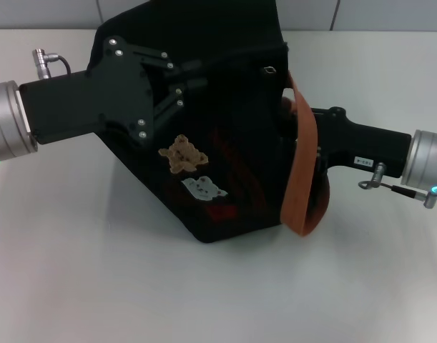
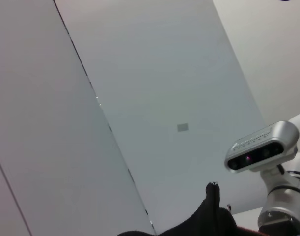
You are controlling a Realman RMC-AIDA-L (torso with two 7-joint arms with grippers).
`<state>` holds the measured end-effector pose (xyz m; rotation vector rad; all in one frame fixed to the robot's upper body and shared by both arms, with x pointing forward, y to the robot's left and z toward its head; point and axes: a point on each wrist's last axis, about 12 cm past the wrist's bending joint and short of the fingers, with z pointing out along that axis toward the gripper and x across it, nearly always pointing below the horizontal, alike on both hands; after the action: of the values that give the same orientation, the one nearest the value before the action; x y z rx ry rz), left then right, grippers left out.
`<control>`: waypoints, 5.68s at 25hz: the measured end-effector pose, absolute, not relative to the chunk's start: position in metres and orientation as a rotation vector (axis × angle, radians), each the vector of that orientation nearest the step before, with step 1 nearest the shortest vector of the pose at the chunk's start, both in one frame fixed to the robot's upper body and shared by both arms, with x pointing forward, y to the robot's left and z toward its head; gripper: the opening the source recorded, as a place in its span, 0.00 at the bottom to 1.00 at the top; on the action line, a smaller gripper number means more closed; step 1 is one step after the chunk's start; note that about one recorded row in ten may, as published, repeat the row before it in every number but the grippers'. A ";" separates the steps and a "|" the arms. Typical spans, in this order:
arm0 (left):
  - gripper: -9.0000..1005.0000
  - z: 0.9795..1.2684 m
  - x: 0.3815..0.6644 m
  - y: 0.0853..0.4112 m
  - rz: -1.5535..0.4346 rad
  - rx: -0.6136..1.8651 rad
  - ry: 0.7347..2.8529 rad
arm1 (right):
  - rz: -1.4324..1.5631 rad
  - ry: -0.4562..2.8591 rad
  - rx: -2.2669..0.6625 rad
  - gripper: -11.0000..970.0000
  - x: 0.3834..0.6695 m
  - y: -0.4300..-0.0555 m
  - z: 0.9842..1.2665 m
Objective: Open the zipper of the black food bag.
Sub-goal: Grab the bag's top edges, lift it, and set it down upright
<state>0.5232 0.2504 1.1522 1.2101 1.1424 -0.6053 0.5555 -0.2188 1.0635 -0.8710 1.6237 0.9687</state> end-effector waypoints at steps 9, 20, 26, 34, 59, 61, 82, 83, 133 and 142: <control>0.11 1.152 0.524 0.245 -0.619 1.227 1.129 | 0.987 1.630 -0.922 0.44 0.556 -0.211 1.063; 0.11 1.152 0.523 0.243 -0.628 1.228 1.116 | 0.997 1.623 -0.917 0.11 0.552 -0.214 1.063; 0.11 1.151 0.521 0.244 -0.629 1.215 1.121 | 0.926 1.640 -0.791 0.01 0.551 -0.233 1.058; 0.11 1.148 0.521 0.245 -0.639 1.205 1.134 | 0.802 1.574 -0.718 0.02 0.544 -0.249 1.053; 0.11 1.146 0.533 0.238 -0.716 1.120 1.138 | 0.261 1.232 -1.072 0.57 0.512 -0.224 1.021; 0.11 1.146 0.533 0.237 -0.717 1.120 1.136 | 0.226 1.210 -1.084 0.57 0.510 -0.222 1.020; 0.11 1.145 0.535 0.233 -0.740 1.119 1.135 | 0.132 1.115 -1.000 0.57 0.504 -0.211 1.027; 0.11 1.144 0.535 0.233 -0.741 1.118 1.136 | 0.119 1.136 -1.004 0.57 0.501 -0.216 1.023; 0.11 1.143 0.538 0.210 -0.828 1.146 1.099 | 0.033 1.105 -1.082 0.30 0.493 -0.204 1.015; 0.11 1.142 0.538 0.211 -0.826 1.143 1.101 | 0.030 1.107 -1.087 0.05 0.494 -0.204 1.015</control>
<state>0.5377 0.2107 1.1422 1.1429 1.1011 -0.8261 0.4943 -0.2036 1.0151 -1.0872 1.1071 0.0299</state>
